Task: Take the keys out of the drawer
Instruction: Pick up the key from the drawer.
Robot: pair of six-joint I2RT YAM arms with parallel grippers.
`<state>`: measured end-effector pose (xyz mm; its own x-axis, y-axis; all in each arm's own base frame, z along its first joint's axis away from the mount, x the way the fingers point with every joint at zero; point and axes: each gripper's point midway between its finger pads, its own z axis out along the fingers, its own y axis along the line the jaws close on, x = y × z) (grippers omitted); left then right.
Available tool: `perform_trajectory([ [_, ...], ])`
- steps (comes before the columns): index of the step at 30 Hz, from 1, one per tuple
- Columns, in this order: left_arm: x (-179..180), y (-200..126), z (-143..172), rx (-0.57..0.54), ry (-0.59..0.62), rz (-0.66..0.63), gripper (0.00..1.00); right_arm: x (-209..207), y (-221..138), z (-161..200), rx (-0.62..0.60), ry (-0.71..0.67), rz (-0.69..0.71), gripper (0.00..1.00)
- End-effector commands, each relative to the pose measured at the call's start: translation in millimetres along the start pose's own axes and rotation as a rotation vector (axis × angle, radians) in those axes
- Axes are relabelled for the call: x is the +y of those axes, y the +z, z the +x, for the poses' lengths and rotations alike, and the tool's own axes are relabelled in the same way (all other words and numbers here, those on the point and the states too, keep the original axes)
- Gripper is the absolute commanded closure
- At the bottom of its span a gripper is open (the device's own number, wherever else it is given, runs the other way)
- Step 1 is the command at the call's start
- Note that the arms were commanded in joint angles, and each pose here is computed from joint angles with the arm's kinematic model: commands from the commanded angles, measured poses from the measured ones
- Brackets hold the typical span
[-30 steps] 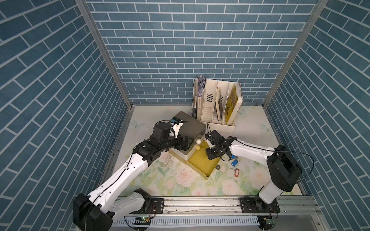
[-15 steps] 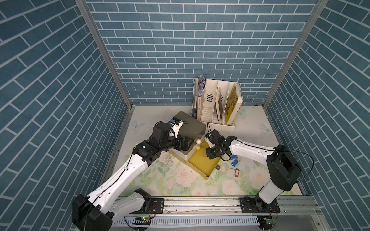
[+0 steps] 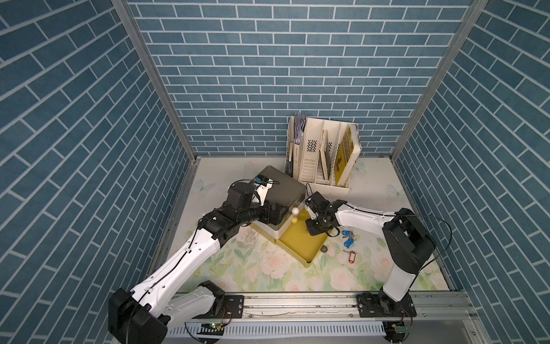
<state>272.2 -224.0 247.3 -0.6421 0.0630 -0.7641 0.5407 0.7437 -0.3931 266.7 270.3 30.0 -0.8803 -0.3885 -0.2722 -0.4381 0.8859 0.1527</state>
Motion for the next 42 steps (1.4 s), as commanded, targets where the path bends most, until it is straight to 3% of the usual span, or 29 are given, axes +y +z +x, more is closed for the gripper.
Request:
perform_trajectory([
  [1,10,6,25,0.090,-0.027,-0.026,0.00,-1,4,-2,0.011,-0.006,0.006,0.81],
  [6,11,6,28,0.098,-0.023,-0.030,0.00,1,1,-2,0.008,-0.004,0.000,1.00],
  [16,3,-1,13,0.043,-0.004,-0.004,0.00,7,-52,-32,-0.161,0.041,-0.019,1.00],
  [25,-23,-15,-14,-0.049,0.060,0.105,0.00,12,-101,-51,-0.284,0.085,-0.053,1.00],
  [42,-62,-31,-30,-0.150,0.212,0.260,0.00,22,-190,-83,-0.497,0.134,-0.125,1.00],
])
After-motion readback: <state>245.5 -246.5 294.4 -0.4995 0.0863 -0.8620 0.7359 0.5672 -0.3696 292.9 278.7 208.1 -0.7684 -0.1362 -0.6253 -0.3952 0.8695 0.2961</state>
